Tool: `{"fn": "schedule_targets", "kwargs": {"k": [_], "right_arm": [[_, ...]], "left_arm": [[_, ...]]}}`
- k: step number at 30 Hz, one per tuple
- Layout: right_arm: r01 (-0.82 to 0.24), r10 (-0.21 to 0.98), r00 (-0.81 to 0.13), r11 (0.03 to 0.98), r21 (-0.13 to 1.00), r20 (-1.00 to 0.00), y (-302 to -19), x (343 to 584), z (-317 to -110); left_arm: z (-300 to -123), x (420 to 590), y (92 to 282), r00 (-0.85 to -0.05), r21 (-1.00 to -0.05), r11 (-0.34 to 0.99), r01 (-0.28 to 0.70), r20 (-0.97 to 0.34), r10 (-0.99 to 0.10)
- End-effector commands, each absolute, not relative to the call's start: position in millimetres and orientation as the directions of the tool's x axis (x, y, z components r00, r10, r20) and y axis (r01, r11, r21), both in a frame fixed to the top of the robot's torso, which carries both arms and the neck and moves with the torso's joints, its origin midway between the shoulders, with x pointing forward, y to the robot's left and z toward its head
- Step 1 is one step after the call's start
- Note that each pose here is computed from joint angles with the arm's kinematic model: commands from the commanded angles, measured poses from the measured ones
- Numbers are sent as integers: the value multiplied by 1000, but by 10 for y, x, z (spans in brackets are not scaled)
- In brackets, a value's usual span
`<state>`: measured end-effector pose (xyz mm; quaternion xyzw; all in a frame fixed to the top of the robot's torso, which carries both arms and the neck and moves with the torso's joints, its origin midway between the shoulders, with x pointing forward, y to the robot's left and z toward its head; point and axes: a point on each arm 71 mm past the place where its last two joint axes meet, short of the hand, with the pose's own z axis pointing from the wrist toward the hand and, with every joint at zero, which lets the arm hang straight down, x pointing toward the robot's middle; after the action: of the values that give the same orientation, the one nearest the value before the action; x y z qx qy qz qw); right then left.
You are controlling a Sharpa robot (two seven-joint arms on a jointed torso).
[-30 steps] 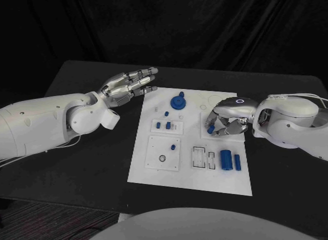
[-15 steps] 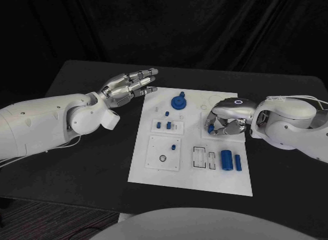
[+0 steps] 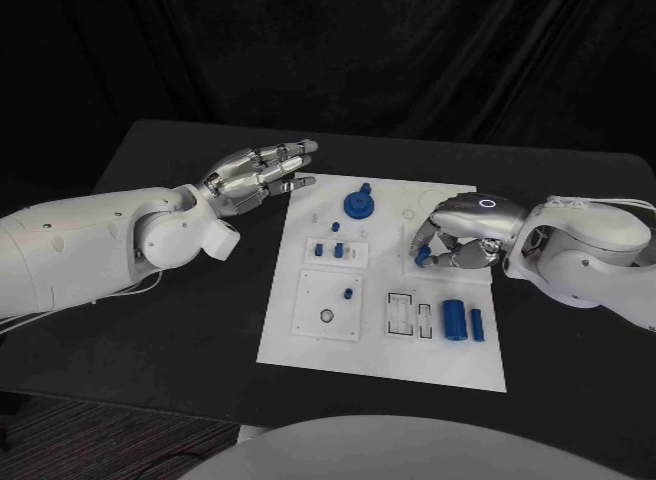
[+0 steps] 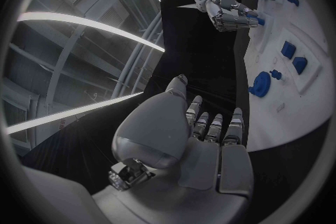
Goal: Assemble the parts on the task board
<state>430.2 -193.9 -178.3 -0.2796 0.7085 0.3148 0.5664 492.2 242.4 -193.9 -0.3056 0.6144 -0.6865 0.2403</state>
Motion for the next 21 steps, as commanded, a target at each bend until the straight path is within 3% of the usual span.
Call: {"fn": "schedule_targets", "kwargs": {"k": [1,12,21], "right_arm": [[-777,23,-104,622,96,-994,-1895,4267,-1630],[-833,101,-28,548,80,-994,-1639,4047,-1227],[-897,59,-91,429,107,-994,-1154,3949,-1226]], "left_arm": [[-1943,4908,2404,-709,-989,-135,-54,133,-692],[-1948,4903,2396,-711,-990,-130,-61,134,-690],[-1949,4905,2383,-714,-989,-131,-62,136,-686]]}}
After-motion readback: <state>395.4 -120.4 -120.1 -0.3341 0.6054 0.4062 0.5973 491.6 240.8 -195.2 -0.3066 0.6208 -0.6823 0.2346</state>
